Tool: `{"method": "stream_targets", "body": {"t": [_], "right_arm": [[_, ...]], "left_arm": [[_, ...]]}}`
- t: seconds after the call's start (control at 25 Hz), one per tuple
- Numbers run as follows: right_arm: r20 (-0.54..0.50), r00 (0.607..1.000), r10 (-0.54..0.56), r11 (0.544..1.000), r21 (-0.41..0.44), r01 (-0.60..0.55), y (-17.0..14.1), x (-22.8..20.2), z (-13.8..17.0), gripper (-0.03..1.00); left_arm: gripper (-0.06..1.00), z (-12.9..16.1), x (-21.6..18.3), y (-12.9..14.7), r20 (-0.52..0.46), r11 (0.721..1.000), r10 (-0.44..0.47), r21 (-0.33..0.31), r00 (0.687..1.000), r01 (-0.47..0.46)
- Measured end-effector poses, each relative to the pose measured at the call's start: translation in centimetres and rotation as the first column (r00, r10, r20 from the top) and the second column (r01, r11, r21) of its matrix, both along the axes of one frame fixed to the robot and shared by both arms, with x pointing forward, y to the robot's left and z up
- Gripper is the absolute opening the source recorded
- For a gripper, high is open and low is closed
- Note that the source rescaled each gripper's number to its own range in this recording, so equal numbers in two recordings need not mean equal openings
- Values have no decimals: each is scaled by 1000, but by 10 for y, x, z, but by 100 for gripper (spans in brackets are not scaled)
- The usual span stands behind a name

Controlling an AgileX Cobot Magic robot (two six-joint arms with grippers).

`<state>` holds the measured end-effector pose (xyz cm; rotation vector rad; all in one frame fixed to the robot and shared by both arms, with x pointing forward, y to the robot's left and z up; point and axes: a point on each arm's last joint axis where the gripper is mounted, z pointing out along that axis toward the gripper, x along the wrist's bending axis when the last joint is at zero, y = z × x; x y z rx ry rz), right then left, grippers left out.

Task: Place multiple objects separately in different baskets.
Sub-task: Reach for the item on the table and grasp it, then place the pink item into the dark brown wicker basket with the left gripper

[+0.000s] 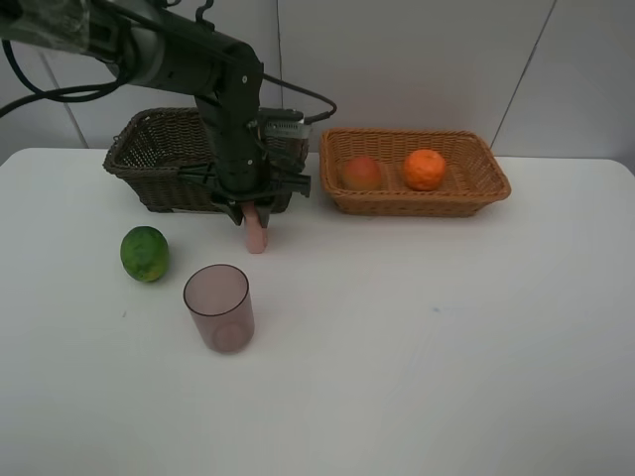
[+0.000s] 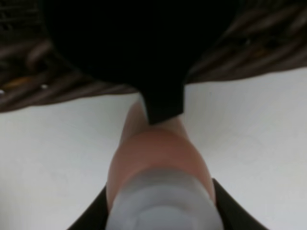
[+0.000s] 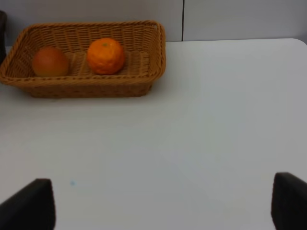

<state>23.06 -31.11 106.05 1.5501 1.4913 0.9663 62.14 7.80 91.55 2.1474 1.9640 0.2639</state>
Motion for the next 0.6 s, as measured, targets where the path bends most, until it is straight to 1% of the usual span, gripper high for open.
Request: {"method": "stream_targets", "body": {"t": [0.6], "right_arm": [[0, 1000, 0, 1000, 0, 0, 0, 0, 0, 95]], "left_arm": [[42, 0, 1, -1, 13, 1000, 3, -11, 1000, -3]]}}
